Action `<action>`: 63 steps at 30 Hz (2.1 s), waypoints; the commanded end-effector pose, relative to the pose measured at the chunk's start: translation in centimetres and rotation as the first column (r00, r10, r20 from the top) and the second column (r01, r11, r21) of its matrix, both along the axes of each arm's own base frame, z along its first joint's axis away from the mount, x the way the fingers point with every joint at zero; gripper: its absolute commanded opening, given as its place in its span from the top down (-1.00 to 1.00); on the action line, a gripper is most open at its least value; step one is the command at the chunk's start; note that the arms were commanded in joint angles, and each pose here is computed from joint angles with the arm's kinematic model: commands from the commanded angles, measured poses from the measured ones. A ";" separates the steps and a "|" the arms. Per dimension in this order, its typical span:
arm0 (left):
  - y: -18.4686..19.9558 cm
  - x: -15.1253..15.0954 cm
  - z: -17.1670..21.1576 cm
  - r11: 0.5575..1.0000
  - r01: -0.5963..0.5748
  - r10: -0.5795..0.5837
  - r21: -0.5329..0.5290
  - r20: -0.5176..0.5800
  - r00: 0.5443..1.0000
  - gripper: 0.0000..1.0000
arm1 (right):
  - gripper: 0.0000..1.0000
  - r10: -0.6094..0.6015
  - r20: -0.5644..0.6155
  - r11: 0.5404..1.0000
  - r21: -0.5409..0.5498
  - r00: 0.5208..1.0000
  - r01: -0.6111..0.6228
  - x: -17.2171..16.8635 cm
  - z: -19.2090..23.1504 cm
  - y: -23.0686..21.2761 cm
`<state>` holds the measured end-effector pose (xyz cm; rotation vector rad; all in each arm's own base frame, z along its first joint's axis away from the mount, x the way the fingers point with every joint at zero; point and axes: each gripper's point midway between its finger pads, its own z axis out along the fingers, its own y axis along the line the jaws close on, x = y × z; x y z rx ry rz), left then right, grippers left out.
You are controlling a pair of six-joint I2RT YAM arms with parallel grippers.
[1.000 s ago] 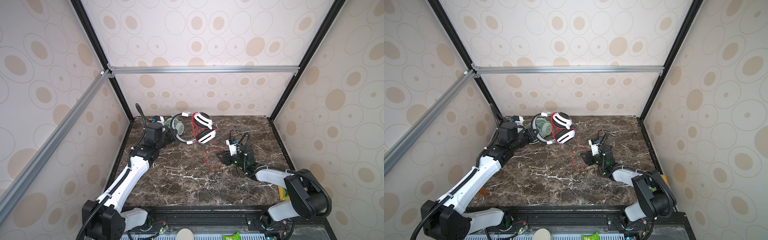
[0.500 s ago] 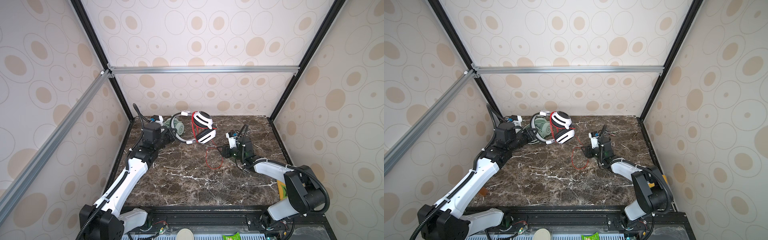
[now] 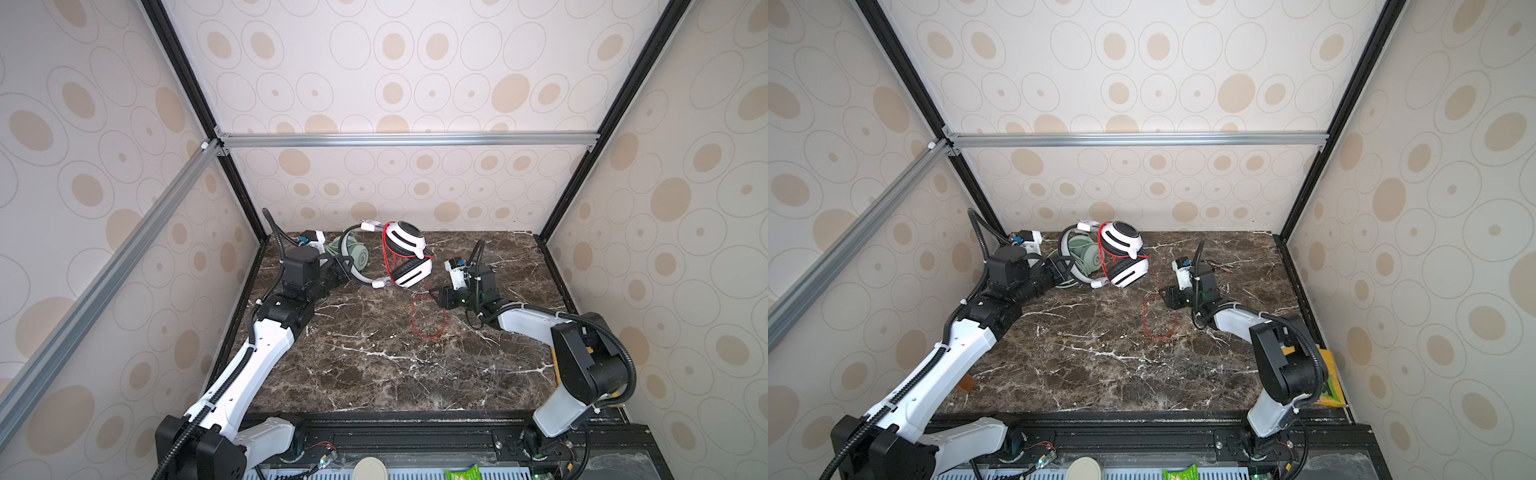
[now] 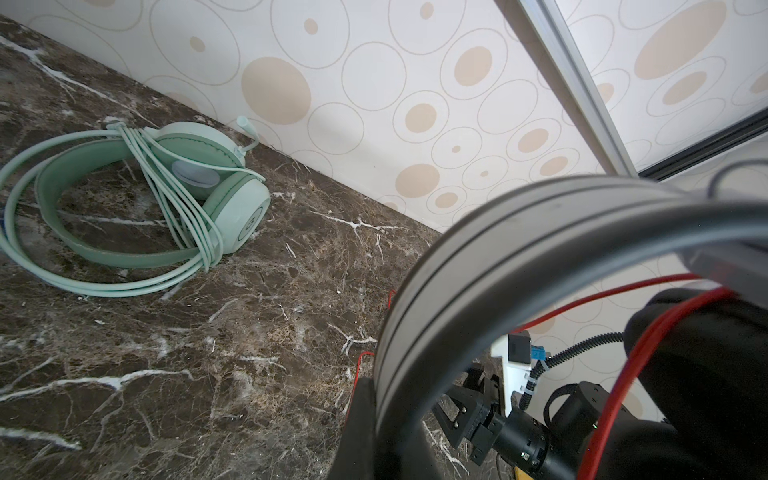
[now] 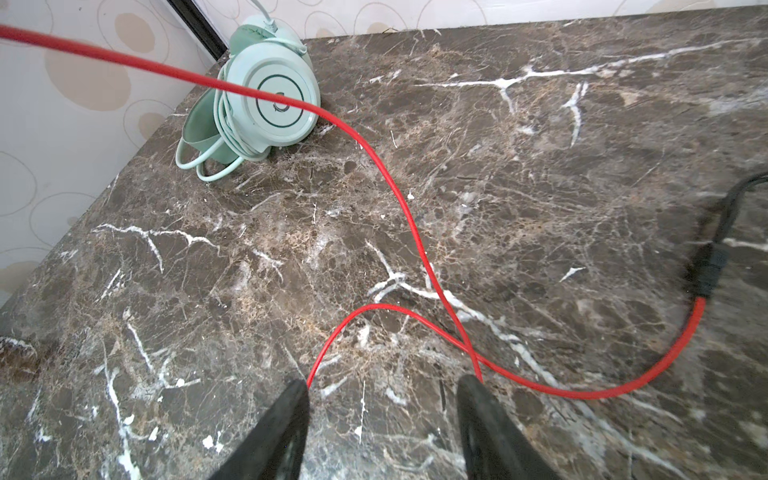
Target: Wrap the headphones
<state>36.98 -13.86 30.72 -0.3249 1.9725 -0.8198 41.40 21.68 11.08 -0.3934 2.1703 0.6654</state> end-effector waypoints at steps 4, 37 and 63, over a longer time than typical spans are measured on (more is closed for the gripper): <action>0.1 -0.2 4.8 0.997 0.002 0.009 -0.080 0.133 0.991 1.00 | -0.17 0.048 -0.030 0.999 0.006 0.998 -0.047 0.7 -0.9 0.9; 0.0 -0.7 5.5 0.995 0.017 -0.001 -0.095 0.160 0.987 1.00 | 0.34 0.016 -0.215 0.994 -0.101 0.977 -0.039 4.0 -7.8 0.6; 0.8 -0.6 5.0 0.993 -0.032 0.047 -0.116 0.128 0.991 1.00 | 0.94 0.088 -0.195 0.980 -0.159 0.977 -0.119 -1.8 -6.0 1.3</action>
